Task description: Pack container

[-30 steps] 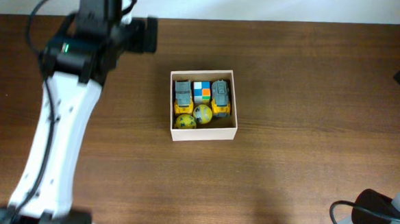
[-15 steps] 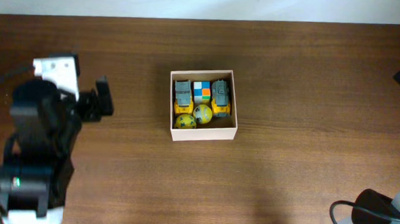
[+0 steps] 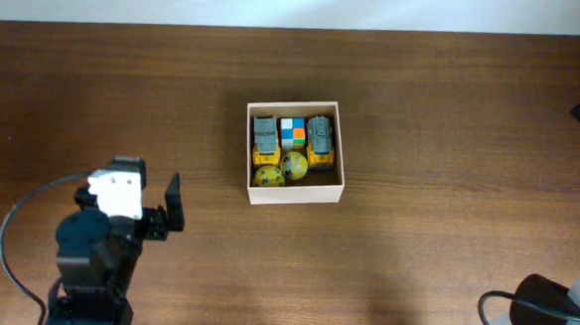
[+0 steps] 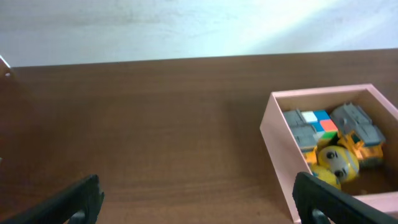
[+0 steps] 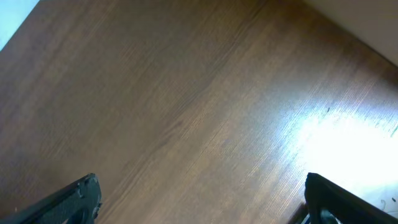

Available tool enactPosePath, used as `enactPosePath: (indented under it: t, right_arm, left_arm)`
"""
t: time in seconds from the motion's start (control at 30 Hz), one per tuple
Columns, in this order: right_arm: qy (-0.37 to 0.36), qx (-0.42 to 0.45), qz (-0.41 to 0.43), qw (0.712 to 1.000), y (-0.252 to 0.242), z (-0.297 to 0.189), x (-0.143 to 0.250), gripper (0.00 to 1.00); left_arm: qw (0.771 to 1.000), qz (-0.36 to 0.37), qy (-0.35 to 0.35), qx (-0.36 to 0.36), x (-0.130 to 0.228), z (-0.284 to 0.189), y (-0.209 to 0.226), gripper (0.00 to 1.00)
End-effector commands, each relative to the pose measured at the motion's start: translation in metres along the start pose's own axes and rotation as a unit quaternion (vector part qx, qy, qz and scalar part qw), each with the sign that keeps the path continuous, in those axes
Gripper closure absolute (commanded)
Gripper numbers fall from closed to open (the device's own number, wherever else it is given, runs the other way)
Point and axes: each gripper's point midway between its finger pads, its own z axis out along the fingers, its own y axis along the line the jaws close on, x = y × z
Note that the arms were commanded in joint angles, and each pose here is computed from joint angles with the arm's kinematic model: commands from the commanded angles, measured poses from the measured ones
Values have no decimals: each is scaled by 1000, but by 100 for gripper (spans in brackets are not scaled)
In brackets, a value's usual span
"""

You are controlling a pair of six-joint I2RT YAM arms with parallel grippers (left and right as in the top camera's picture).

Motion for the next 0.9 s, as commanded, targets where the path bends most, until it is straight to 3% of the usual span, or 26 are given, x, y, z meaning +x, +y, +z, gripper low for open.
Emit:
enactPosePath:
  t: [0.0, 0.53, 0.87]
  right_arm:
    - [1, 11, 6, 1000, -4, 2, 0, 1]
    - [1, 11, 6, 1000, -4, 2, 0, 1]
    - [1, 11, 6, 1000, -4, 2, 0, 1]
  left_arm:
    - [1000, 8, -2, 14, 22, -2, -5, 1]
    - [996, 15, -66, 66, 95, 8, -26, 1]
    - [993, 22, -97, 62, 100, 6, -26, 1]
